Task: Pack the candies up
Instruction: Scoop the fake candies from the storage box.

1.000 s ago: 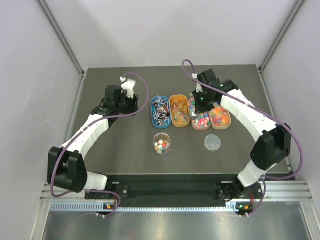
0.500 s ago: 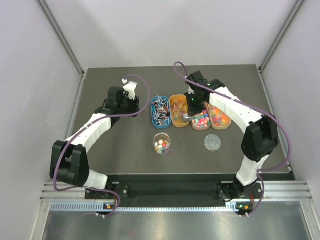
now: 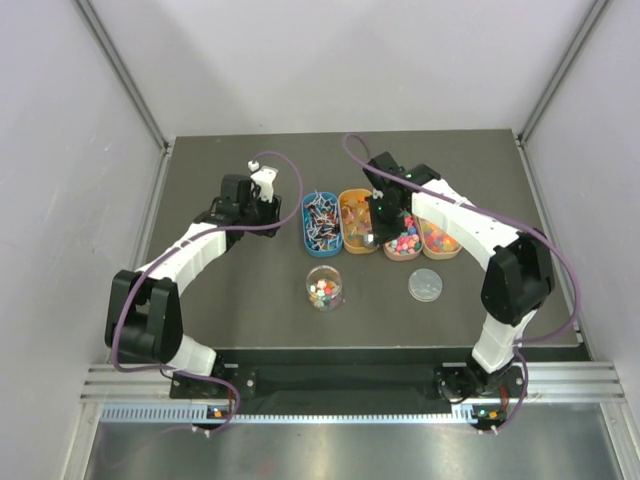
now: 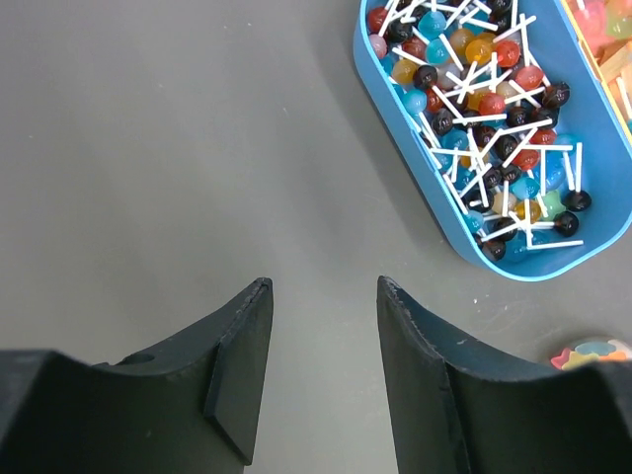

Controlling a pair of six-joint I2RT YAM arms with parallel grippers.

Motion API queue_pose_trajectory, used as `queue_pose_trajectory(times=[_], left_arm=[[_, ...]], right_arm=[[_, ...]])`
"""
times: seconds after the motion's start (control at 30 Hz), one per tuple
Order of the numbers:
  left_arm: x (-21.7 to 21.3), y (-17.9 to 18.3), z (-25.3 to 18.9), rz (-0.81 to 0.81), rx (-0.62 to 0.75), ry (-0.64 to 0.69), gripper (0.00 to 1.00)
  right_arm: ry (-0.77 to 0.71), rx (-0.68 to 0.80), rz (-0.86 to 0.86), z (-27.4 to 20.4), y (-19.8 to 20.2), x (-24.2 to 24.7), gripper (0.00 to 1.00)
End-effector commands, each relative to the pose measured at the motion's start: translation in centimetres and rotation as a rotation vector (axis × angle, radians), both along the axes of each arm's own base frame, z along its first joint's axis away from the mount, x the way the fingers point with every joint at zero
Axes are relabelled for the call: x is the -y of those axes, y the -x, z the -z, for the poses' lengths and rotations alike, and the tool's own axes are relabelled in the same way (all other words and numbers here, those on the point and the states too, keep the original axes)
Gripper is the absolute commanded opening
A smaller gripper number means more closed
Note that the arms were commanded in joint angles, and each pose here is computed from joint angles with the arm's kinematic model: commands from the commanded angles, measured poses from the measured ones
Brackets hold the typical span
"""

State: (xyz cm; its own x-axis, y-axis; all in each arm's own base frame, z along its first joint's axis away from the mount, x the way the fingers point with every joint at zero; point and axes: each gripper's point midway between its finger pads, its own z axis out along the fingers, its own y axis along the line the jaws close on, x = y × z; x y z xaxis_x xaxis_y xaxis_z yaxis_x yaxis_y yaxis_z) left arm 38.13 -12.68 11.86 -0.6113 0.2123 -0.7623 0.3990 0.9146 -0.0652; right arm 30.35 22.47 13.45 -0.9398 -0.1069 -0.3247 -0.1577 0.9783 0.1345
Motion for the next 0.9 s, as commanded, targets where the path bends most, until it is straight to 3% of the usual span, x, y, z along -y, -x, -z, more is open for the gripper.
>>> queue_pose_trajectory(times=[0.0,0.87], left_arm=[[0.7,-0.8,-1.6,0.012,0.028,0.033,0.51],[1.1,0.0,-1.0,0.017,0.018,0.063,0.51]], right_arm=[[-0.012,-0.109,-0.029,2.0,2.5,-0.7,0.00],[-0.053,-0.075,-0.059,3.4,-1.7,-3.7,0.00]])
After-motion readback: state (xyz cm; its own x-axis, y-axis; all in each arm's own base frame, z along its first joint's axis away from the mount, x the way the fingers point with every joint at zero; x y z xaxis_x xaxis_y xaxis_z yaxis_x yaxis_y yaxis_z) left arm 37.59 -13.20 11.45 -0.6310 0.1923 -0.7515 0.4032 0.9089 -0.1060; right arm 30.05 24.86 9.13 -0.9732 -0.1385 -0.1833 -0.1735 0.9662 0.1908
